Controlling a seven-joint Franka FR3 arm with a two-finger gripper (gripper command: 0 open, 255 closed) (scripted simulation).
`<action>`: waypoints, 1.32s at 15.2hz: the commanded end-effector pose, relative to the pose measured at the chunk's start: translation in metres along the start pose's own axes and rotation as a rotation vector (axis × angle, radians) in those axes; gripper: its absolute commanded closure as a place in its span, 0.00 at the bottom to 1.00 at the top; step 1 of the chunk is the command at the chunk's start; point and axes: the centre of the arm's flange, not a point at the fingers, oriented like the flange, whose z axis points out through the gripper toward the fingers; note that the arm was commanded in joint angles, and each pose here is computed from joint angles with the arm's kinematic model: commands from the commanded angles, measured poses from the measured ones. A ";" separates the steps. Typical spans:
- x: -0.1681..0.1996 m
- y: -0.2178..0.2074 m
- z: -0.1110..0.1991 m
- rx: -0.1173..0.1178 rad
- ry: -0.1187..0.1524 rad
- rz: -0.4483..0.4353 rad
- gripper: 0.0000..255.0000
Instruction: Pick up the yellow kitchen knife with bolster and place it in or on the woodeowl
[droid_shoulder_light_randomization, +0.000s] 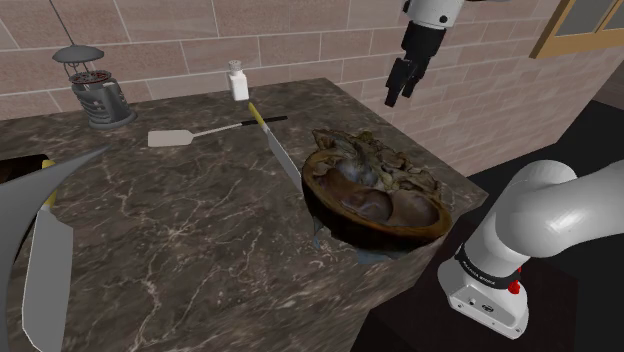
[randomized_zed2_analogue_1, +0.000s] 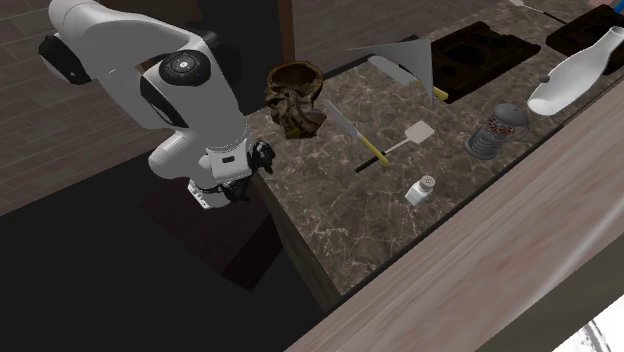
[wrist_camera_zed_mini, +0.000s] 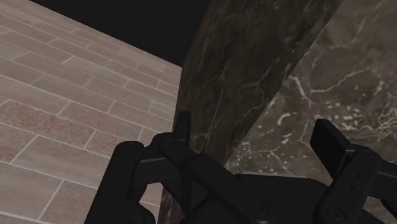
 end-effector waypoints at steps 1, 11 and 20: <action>0.000 0.000 0.000 0.000 0.000 0.000 0.00; 0.037 -0.131 0.002 -0.014 -0.069 0.162 0.00; 0.088 -0.241 0.008 -0.027 -0.130 0.308 0.00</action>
